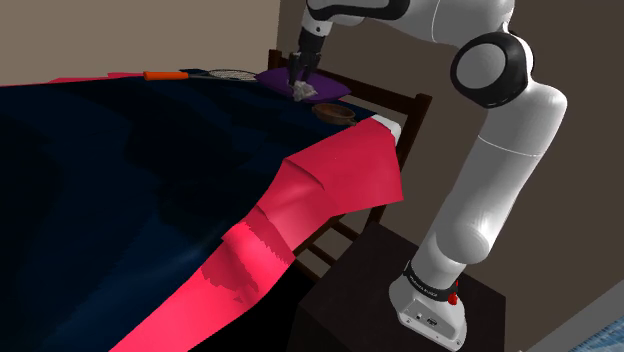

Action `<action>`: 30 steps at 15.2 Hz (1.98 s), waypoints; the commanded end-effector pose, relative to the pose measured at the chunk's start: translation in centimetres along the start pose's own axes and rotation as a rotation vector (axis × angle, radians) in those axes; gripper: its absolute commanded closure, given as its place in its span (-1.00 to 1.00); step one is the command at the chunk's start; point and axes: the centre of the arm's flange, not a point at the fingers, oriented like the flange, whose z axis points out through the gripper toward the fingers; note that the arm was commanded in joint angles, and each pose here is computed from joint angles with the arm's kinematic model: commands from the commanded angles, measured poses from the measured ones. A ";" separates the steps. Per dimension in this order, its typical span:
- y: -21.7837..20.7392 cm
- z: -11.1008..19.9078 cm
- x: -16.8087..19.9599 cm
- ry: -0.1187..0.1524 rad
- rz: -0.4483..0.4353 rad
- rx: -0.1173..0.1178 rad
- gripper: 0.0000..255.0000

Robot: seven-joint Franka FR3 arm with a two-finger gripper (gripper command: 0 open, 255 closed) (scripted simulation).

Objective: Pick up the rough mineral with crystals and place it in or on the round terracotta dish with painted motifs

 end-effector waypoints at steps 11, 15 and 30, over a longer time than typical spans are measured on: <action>12.8 -2.1 -2.8 0.000 0.000 0.000 1.00; 17.9 -2.6 -4.0 0.000 0.000 0.000 1.00; 20.9 3.2 -6.3 0.000 0.000 0.000 1.00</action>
